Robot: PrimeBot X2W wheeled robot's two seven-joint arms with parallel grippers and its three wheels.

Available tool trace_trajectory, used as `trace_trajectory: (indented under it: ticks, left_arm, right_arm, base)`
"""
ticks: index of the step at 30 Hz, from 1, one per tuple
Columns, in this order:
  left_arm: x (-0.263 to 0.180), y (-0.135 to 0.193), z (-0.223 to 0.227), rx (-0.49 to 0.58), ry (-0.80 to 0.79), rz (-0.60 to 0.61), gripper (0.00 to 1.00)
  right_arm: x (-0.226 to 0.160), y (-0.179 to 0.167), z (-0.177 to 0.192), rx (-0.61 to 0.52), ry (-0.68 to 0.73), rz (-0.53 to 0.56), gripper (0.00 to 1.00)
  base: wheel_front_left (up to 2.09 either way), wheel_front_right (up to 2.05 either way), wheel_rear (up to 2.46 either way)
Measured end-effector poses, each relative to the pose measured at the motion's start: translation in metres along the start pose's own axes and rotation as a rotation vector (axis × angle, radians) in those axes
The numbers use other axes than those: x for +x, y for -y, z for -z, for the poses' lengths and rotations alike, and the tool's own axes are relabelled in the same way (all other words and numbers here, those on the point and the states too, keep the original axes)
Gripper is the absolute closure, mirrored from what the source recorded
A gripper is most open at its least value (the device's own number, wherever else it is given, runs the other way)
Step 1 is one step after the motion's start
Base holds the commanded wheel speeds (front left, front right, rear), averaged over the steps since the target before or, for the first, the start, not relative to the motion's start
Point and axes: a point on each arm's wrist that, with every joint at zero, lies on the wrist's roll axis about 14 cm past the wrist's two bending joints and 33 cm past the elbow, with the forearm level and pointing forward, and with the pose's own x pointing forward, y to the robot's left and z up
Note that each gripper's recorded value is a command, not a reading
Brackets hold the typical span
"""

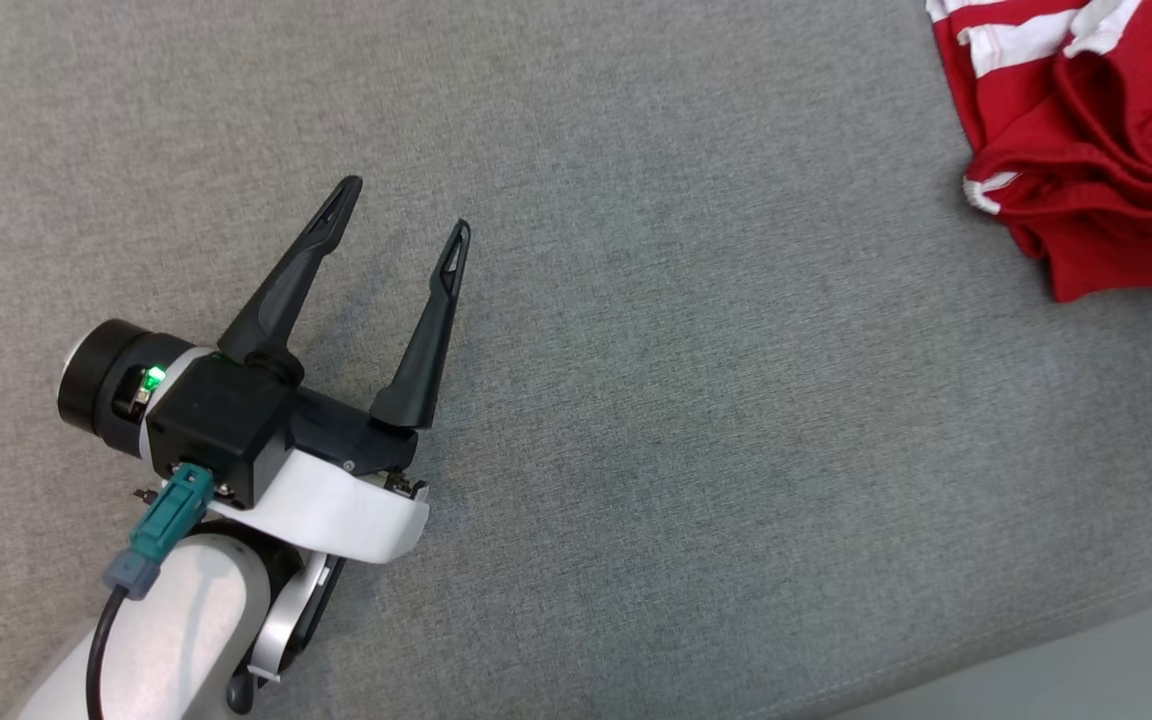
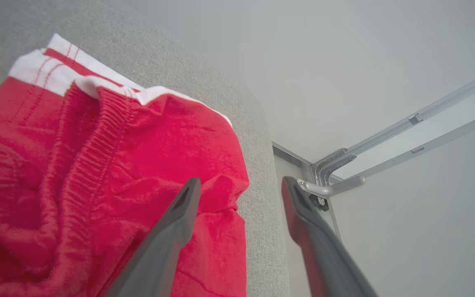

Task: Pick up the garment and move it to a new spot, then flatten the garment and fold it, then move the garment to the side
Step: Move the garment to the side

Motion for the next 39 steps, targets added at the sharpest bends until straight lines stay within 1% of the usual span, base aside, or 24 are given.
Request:
trace_trajectory:
  ticks: [2, 3, 9, 12, 18, 23, 28, 32, 35, 39]
  left_arm:
    - [-0.003, 0.001, -0.004, -0.001, 0.005, -0.005, 0.00]
    - [-0.003, 0.001, -0.004, -0.001, 0.005, -0.005, 0.00]
    - [-0.019, 0.002, -0.013, 0.001, 0.008, -0.049, 0.00]
    - [-0.029, 0.001, -0.021, 0.002, 0.016, -0.082, 0.00]
    - [-0.055, -0.015, -0.040, 0.012, 0.053, -0.190, 0.00]
    - [-0.085, -0.036, -0.055, 0.033, 0.083, -0.306, 0.00]
    - [-0.117, -0.050, -0.068, 0.057, 0.109, -0.396, 0.00]
    - [-0.142, -0.058, -0.078, 0.077, 0.129, -0.452, 0.00]
    - [-0.166, -0.061, -0.086, 0.096, 0.142, -0.495, 0.00]
    - [-0.185, -0.057, -0.090, 0.104, 0.147, -0.517, 0.00]
  right_arm:
    - [-0.005, 0.000, -0.010, 0.035, 0.038, 0.019, 0.00]
    - [-0.005, 0.000, -0.010, 0.035, 0.038, 0.019, 0.00]
    - [-0.033, -0.013, -0.046, 0.200, 0.187, 0.048, 0.00]
    - [-0.050, -0.030, -0.056, 0.299, 0.235, 0.044, 0.00]
    - [-0.080, -0.067, -0.079, 0.453, 0.314, 0.007, 0.00]
    - [-0.098, -0.091, -0.108, 0.545, 0.377, -0.032, 0.00]
    - [-0.114, -0.113, -0.142, 0.576, 0.440, -0.102, 0.00]
    - [-0.127, -0.123, -0.159, 0.589, 0.465, -0.137, 0.00]
    - [-0.143, -0.131, -0.167, 0.597, 0.474, -0.165, 0.00]
    - [-0.160, -0.135, -0.167, 0.600, 0.477, -0.177, 0.00]
  base:
    - [0.00, 0.00, 0.00]
    - [0.00, 0.00, 0.00]
    - [0.00, 0.00, 0.00]
    - [0.00, 0.00, 0.00]
    - [0.00, 0.00, 0.00]
    - [0.00, 0.00, 0.00]
    - [0.00, 0.00, 0.00]
    - [0.00, 0.00, 0.00]
    - [0.00, 0.00, 0.00]
    - [0.00, 0.00, 0.00]
